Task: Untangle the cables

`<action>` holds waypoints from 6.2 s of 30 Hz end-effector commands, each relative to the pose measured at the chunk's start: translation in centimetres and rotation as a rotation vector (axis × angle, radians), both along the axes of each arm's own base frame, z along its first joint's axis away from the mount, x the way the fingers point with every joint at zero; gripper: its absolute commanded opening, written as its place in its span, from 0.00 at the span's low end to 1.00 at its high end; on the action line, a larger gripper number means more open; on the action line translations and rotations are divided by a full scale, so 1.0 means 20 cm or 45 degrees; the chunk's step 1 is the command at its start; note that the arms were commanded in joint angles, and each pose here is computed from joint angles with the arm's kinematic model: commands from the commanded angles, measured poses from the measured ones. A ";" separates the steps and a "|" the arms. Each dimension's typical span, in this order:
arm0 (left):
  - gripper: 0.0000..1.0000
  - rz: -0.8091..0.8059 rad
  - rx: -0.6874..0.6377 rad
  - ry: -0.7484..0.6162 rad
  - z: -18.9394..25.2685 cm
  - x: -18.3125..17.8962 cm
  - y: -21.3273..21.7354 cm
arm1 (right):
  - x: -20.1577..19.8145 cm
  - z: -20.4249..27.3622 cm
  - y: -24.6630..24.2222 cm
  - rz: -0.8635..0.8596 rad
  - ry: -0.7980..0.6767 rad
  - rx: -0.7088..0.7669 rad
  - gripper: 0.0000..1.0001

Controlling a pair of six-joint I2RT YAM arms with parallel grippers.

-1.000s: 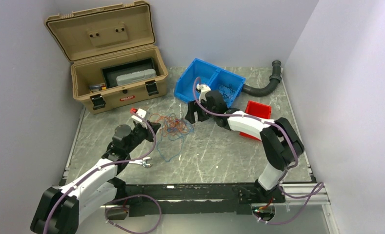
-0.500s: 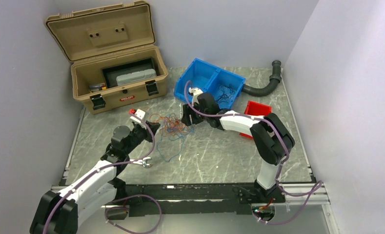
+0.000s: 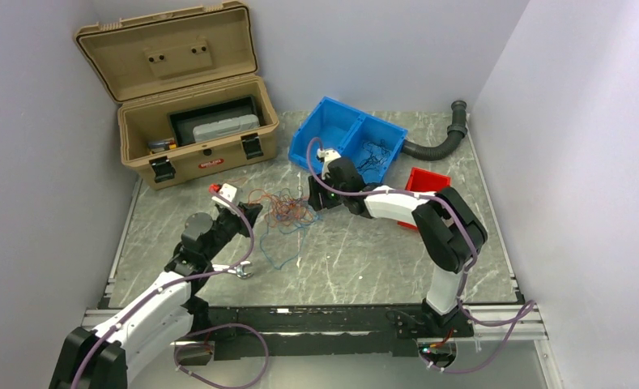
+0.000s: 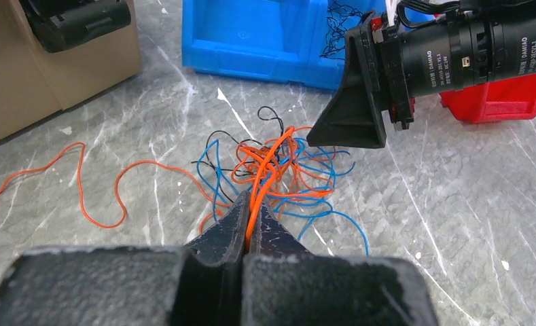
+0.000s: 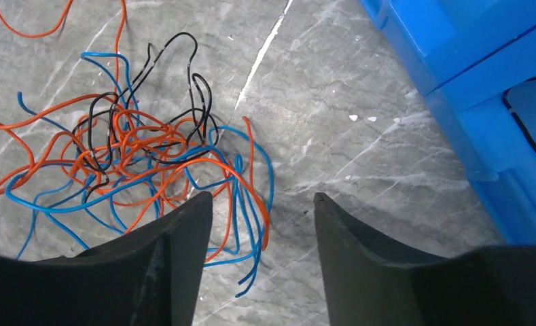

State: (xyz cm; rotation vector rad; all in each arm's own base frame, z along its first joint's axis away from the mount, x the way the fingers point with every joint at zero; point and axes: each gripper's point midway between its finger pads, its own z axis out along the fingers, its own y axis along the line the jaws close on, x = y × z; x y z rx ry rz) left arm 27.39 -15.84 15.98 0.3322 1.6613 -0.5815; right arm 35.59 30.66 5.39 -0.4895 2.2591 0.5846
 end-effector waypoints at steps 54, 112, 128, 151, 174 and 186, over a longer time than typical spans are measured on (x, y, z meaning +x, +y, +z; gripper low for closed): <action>0.00 0.823 -0.172 0.192 0.61 -0.07 0.58 | -0.07 1.39 -1.11 -0.926 -0.506 0.302 0.00; 0.00 0.034 -0.095 0.422 0.07 0.00 -0.12 | -0.16 0.37 -0.62 -0.472 0.180 -0.005 0.00; 0.00 0.041 -0.056 0.392 0.07 -0.01 -0.10 | -0.11 0.08 -0.58 -0.441 0.275 -0.104 1.00; 0.00 0.049 -0.037 0.374 0.09 0.00 -0.09 | -0.08 -0.13 -0.50 -0.411 0.371 -0.311 0.96; 0.00 0.056 -0.032 0.358 0.09 -0.02 -0.07 | -0.16 -0.02 -0.43 -0.409 0.254 -0.408 0.00; 0.00 0.064 -0.044 0.333 0.13 -0.02 -0.06 | -0.13 0.91 -0.11 -0.121 -0.057 -0.099 0.00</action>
